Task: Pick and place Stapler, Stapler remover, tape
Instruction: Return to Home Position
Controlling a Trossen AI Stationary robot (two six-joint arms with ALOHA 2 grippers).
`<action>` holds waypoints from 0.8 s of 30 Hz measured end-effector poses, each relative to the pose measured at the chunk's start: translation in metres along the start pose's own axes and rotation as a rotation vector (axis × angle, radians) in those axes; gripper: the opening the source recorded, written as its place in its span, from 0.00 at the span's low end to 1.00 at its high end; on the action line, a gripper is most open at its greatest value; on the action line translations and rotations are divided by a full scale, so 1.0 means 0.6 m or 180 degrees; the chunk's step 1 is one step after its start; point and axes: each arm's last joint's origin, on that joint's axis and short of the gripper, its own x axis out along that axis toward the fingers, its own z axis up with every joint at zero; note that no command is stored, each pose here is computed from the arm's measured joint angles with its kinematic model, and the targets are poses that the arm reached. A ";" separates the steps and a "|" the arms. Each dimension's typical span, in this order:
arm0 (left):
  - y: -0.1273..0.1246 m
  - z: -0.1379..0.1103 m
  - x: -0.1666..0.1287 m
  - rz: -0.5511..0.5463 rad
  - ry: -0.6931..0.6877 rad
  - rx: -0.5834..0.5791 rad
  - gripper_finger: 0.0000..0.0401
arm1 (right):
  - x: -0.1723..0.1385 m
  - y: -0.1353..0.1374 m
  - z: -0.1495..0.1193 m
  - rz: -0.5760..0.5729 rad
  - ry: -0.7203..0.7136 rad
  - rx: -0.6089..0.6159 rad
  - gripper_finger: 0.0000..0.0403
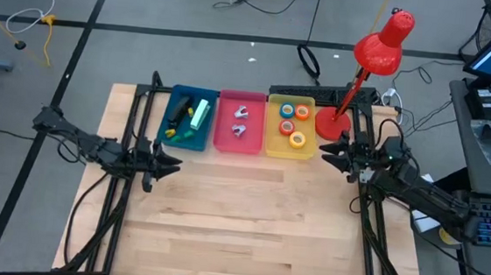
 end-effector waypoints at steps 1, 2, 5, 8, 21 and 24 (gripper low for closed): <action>0.003 -0.004 -0.002 -0.0002 -0.0010 0.0024 0.29 | -0.002 0.001 -0.001 -0.0001 0.0001 -0.0018 0.42; 0.006 -0.008 -0.003 0.0005 -0.0025 0.0039 0.29 | -0.004 0.002 -0.002 -0.0006 0.0011 -0.0017 0.43; 0.014 -0.018 -0.009 0.0027 -0.0078 0.0091 0.29 | -0.010 0.004 -0.007 -0.0033 0.0062 0.0024 0.43; 0.024 -0.025 -0.014 0.0106 -0.0037 0.0124 0.29 | -0.016 0.005 -0.012 -0.0074 0.0114 0.0069 0.42; 0.064 -0.017 -0.023 0.0765 -0.0216 0.0176 0.29 | -0.023 -0.022 -0.050 -0.0799 0.0087 0.0229 0.43; 0.070 -0.016 -0.021 0.0750 -0.0178 0.0141 0.29 | -0.021 -0.031 -0.064 -0.0815 0.0108 0.0302 0.43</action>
